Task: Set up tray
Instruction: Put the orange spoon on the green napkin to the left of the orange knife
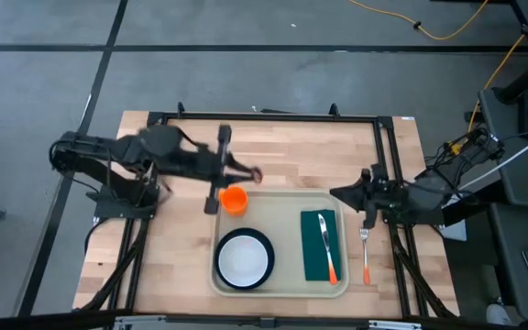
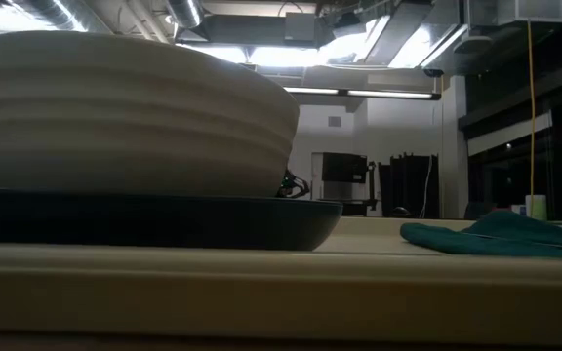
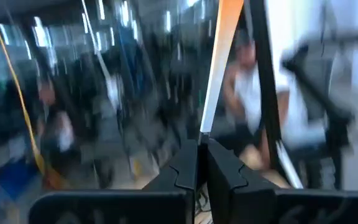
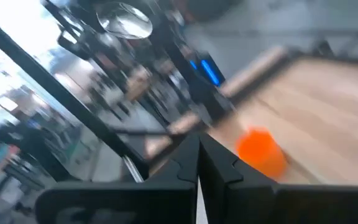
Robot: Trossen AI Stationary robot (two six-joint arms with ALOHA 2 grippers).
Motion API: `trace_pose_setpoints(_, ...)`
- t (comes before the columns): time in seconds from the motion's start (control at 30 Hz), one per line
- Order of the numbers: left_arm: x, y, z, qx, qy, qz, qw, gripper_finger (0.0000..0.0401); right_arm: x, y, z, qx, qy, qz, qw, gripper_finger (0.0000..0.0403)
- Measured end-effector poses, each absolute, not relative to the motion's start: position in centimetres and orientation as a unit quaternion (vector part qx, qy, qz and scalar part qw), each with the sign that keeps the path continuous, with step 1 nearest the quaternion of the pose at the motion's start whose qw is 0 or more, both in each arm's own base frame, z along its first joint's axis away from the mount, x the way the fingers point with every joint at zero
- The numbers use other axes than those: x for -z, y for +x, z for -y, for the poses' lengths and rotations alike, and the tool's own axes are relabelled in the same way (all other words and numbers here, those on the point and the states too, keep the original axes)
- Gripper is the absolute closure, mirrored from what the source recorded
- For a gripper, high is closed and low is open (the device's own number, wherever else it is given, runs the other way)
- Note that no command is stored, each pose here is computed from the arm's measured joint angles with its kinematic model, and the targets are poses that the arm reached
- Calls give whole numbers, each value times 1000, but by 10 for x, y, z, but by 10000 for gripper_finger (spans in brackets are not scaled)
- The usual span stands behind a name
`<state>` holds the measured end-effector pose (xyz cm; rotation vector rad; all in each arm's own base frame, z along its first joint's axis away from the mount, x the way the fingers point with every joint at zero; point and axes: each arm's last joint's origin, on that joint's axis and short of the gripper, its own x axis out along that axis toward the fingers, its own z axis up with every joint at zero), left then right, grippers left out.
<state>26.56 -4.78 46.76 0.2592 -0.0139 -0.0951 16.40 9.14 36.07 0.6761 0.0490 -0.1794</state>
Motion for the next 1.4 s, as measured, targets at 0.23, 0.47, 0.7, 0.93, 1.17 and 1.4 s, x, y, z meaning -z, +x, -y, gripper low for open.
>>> trace_pose_setpoints(0.23, -488, 274, 36, 128, 162, 157, 966, 397, -395, 168, -81, 41, 326, 113, 938, 371)
trace_pose_setpoints(0.47, -491, 293, 25, 156, 190, 246, 938, 397, -415, 169, -67, -5, 344, 205, 916, 278)
trace_pose_setpoints(0.7, -487, 307, 9, 175, 228, 287, 914, 397, -417, 175, -54, -9, 398, 227, 889, 236)
trace_pose_setpoints(0.93, -473, 323, 1, 212, 224, 263, 914, 397, -410, 192, -47, -15, 440, 219, 871, 239)
trace_pose_setpoints(1.17, -462, 335, -3, 209, 223, 243, 921, 397, -396, 216, -48, -23, 479, 184, 858, 240)
trace_pose_setpoints(1.4, -458, 337, -7, 198, 227, 215, 929, 396, -381, 236, -53, -26, 519, 152, 841, 240)
